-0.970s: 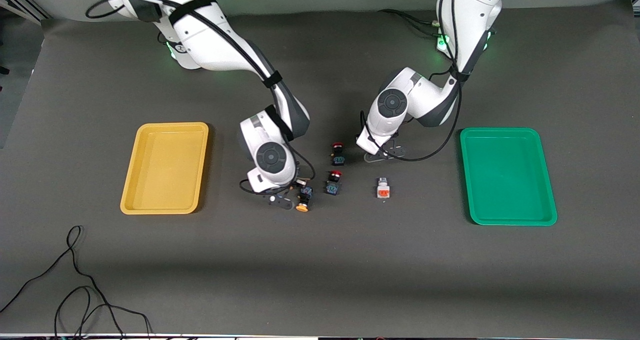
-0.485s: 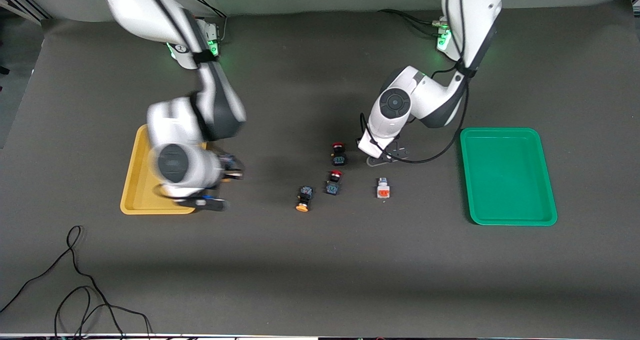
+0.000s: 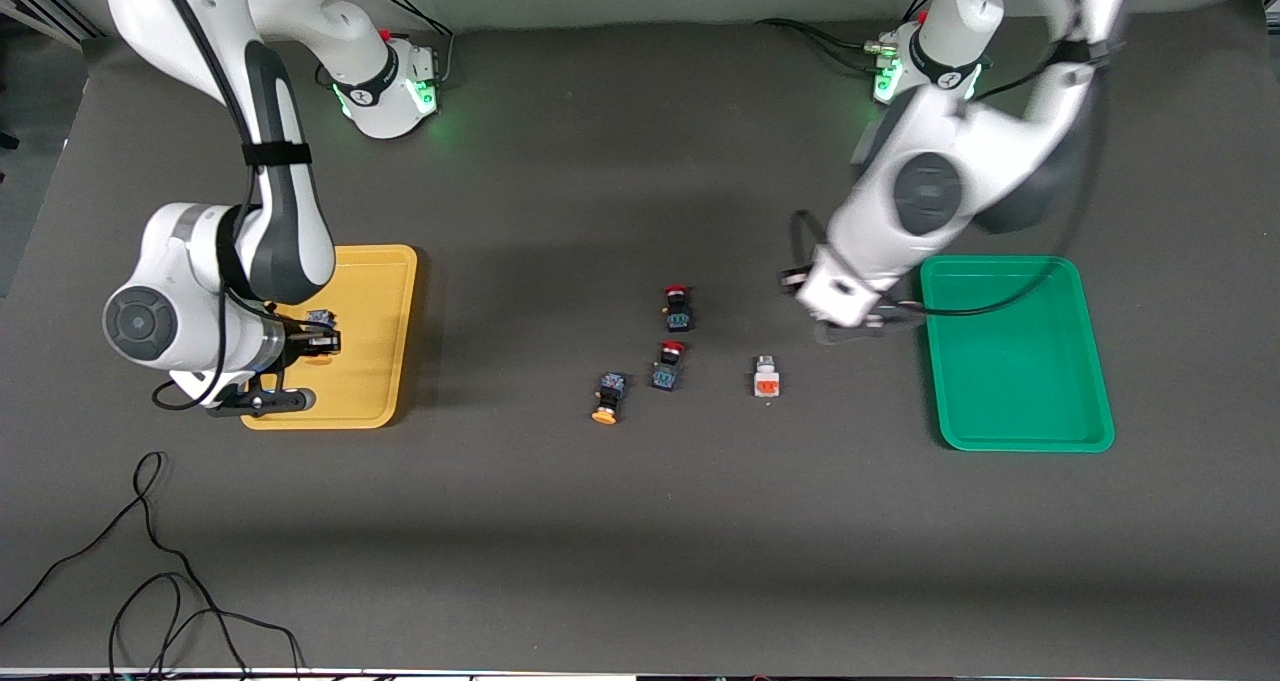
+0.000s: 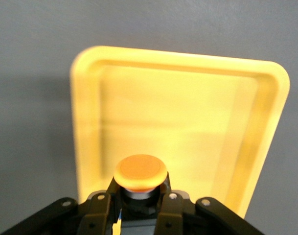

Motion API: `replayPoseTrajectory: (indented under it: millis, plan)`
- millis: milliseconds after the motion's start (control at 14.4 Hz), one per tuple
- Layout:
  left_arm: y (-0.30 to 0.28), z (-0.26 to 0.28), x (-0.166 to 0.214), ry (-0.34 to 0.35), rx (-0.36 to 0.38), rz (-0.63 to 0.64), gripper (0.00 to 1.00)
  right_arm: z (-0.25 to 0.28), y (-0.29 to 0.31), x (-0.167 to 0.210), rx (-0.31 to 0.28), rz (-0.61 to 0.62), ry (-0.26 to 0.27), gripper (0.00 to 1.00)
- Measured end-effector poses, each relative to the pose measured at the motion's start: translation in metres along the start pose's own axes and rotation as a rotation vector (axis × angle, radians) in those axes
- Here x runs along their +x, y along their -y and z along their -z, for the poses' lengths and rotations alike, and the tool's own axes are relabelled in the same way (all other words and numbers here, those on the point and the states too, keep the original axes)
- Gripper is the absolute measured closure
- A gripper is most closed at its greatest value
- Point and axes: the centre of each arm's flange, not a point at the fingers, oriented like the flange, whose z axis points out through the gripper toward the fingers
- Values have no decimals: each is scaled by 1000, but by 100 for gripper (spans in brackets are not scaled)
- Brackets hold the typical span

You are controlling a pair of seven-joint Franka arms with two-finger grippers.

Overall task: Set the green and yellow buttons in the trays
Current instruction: 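Carry the green button to the green tray while the right gripper carries orange button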

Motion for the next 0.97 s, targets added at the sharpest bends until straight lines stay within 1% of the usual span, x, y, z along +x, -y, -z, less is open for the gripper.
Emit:
replayPoseTrajectory:
  millis: [139, 208, 346, 416, 554, 623, 693, 762, 831, 900, 970]
  plan:
    - [68, 19, 22, 36, -4, -33, 67, -35, -8, -12, -24, -2, -44, 67]
    - [104, 24, 34, 42, -9, -44, 67, -49, -9, -18, -23, -14, -62, 67]
    - [165, 20, 55, 43, 0, -72, 67, -67, -4, -24, 8, -35, -82, 67]
    - [189, 10, 62, 38, 5, -82, 67, -72, -1, -24, 25, -38, -87, 67]
    - [219, -26, 72, 0, 10, -92, 67, -81, 3, -23, 44, -39, -96, 67]
    - [226, -51, 74, -24, 12, -98, 67, -86, 4, -23, 49, -44, -96, 64]
    - [230, -80, 76, -48, 14, -105, 67, -89, 4, -22, 51, -49, -97, 52]
    - [231, -111, 78, -65, 17, -115, 67, -90, 4, -22, 52, -52, -98, 44]
    - [231, -137, 80, -70, 19, -124, 67, -89, 4, -22, 54, -52, -100, 37]
    - [232, -160, 83, -71, 18, -131, 67, -87, 5, -21, 56, -51, -103, 23]
    - [233, -177, 86, -68, 16, -134, 67, -84, 6, -19, 64, -50, -102, 14]
